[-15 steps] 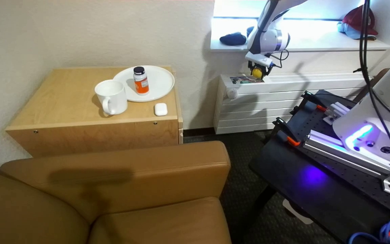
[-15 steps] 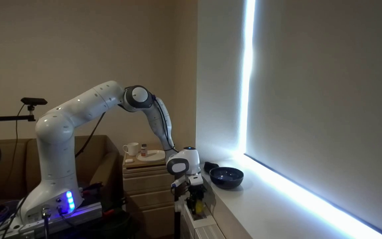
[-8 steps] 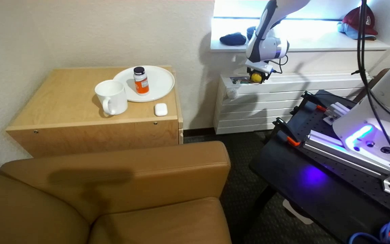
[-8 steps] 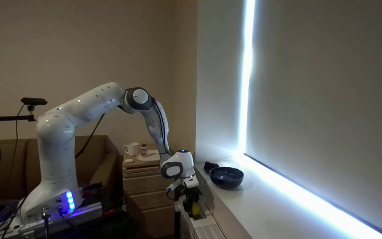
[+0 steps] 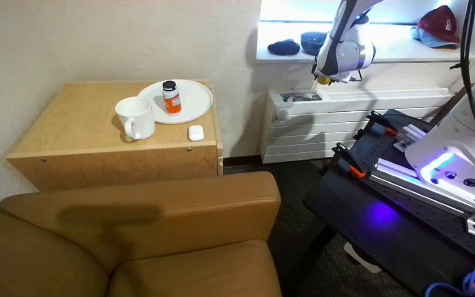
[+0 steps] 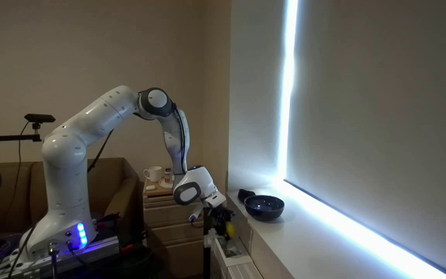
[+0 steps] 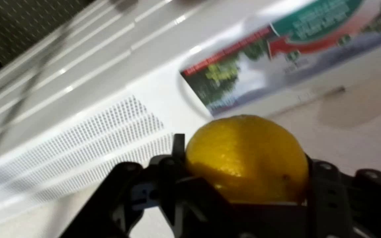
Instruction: Take the yellow object and place it in the black bowl on the window sill
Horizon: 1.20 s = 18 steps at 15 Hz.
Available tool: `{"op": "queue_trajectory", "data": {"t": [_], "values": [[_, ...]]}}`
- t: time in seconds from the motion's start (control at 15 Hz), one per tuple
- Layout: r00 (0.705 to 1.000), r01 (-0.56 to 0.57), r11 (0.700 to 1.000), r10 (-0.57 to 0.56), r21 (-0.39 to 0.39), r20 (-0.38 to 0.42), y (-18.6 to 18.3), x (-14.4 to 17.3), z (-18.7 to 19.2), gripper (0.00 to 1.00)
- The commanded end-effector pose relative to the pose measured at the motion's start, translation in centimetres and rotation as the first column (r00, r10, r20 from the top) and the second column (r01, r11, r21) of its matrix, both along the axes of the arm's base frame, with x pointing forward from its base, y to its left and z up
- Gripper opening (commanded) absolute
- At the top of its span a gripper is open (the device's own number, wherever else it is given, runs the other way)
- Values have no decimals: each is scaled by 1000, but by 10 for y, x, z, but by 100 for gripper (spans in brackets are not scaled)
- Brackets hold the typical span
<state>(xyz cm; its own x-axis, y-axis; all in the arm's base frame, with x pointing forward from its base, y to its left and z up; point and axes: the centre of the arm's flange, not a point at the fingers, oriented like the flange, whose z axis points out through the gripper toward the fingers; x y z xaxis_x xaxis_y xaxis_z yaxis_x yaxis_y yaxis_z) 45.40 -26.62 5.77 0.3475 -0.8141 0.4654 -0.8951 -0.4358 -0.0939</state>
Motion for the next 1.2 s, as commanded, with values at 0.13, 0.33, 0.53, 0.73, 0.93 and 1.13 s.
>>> {"op": "queue_trajectory", "data": {"t": [0.13,0.33,0.53,0.73,0.93,1.13], "values": [[963,18,998,-1,-59,268,-14,-37,122,45],[973,24,998,-11,-56,230,-32,33,154,70],[972,29,998,-16,-51,236,-32,27,162,70],[965,51,998,-36,-49,260,-29,23,159,45],[916,241,969,-208,-56,344,-46,44,171,45],[909,306,951,-278,-44,312,-72,70,173,45]]}}
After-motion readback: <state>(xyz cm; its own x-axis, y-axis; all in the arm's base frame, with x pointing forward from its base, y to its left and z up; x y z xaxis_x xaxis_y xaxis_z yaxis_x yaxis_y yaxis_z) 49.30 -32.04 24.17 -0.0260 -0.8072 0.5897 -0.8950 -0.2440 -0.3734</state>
